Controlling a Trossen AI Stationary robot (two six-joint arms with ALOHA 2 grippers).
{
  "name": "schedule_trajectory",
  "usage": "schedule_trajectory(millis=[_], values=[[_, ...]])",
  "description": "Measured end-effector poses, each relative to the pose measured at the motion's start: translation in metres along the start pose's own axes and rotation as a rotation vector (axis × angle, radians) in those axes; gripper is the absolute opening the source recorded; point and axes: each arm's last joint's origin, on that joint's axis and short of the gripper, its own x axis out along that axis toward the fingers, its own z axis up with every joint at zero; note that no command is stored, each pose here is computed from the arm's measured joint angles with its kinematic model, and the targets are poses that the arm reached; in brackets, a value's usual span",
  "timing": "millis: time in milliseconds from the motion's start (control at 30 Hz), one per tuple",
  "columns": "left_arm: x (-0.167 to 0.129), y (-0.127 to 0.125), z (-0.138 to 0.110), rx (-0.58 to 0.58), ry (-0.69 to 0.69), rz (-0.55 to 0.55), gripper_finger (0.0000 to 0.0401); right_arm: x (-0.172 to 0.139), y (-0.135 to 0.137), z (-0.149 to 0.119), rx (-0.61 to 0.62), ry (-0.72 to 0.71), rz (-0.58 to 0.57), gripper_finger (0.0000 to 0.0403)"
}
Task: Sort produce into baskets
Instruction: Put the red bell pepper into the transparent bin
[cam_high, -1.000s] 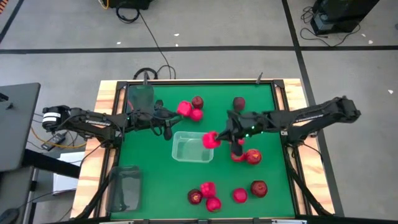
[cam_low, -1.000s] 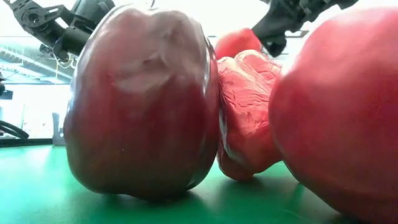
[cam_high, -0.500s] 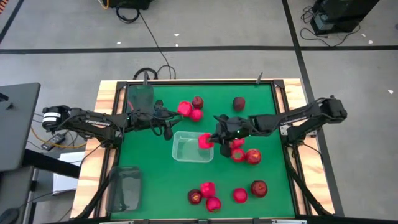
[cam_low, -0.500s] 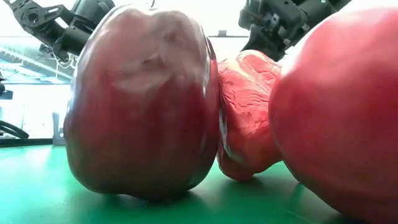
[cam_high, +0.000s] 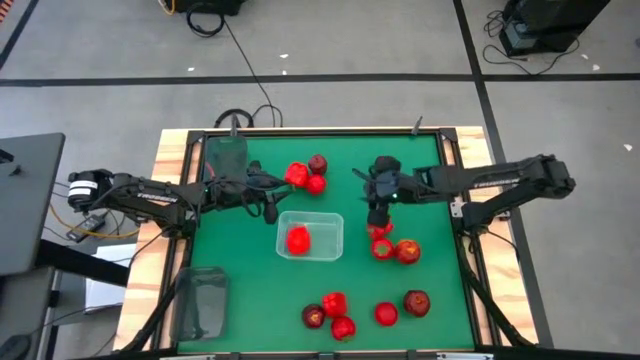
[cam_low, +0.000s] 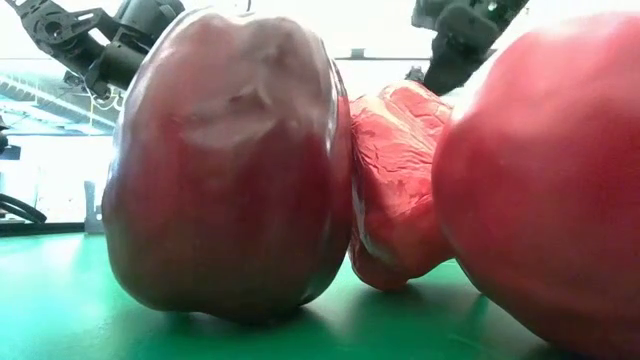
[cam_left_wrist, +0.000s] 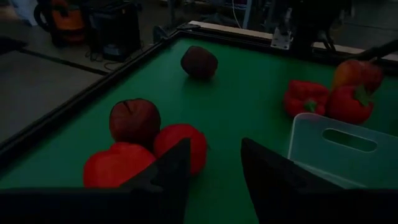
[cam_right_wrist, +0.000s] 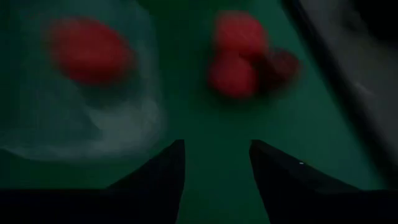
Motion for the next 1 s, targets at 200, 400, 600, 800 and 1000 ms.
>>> schedule_trajectory(millis=[200, 400, 600, 800, 1000], values=[[0.0, 0.0, 0.0, 0.017, -0.001, -0.001, 0.015, 0.008, -0.008, 0.0, 0.026, 0.198, 0.061, 0.0194], [0.0, 0.0, -0.001, 0.025, 0.006, -0.002, 0.015, 0.034, 0.009, -0.011, -0.12, 0.36, 0.194, 0.0194], [0.0, 0.0, -0.001, 0.049, 0.013, -0.002, 0.015, 0.065, 0.037, -0.018, -0.273, 0.417, 0.244, 0.0179], [0.0, 0.0, -0.003, 0.056, 0.031, 0.0, 0.015, 0.083, 0.059, -0.028, -0.352, 0.478, 0.27, 0.0158], [0.0, 0.0, -0.003, 0.056, 0.032, -0.002, 0.015, 0.093, 0.066, -0.034, -0.365, 0.514, 0.286, 0.0149]])
